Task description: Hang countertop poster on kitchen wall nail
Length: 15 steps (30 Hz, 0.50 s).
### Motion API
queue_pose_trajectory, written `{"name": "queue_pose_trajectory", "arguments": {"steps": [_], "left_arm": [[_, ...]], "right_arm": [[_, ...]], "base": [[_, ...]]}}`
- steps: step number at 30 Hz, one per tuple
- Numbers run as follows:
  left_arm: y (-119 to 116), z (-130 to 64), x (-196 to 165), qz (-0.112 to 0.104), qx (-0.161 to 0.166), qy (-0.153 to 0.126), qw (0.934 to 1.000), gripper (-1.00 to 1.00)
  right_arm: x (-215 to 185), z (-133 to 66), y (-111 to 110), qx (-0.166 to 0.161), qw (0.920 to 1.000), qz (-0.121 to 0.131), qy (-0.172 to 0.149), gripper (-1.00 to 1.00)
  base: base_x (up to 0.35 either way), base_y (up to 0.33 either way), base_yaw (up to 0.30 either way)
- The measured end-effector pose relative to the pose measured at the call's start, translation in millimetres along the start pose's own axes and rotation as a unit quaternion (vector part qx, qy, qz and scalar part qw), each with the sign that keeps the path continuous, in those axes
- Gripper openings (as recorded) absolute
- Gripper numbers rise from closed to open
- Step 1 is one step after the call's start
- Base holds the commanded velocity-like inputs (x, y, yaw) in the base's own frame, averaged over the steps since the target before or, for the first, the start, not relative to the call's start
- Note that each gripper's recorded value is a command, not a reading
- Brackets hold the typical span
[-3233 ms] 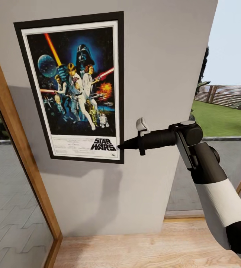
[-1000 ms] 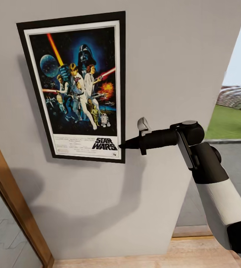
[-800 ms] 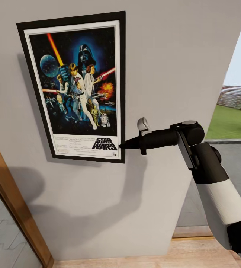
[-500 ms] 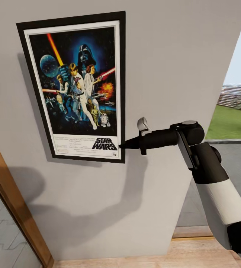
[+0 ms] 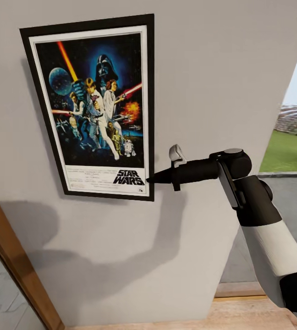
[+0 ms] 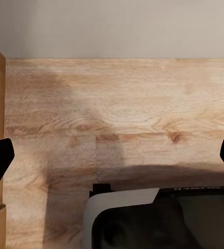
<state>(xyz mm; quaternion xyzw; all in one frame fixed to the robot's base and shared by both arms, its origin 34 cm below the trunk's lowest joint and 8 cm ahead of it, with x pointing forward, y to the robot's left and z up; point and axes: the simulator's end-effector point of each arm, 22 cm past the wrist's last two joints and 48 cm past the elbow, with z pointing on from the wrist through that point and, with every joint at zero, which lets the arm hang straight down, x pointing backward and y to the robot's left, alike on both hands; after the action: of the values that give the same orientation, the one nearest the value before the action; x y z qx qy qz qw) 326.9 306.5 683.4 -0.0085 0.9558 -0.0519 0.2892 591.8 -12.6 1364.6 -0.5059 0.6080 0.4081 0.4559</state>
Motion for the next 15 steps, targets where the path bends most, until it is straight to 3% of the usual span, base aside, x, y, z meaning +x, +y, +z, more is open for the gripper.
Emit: {"name": "queue_pose_trajectory", "arguments": {"steps": [15], "left_arm": [[0.2, 0.1, -0.2, 0.0, 0.0, 0.0, 1.0, 1.0]], "right_arm": [[-0.3, -0.3, -0.3, 0.0, 1.0, 0.0, -0.001, -1.0]], "base": [[0.01, 0.0, 0.0]]}}
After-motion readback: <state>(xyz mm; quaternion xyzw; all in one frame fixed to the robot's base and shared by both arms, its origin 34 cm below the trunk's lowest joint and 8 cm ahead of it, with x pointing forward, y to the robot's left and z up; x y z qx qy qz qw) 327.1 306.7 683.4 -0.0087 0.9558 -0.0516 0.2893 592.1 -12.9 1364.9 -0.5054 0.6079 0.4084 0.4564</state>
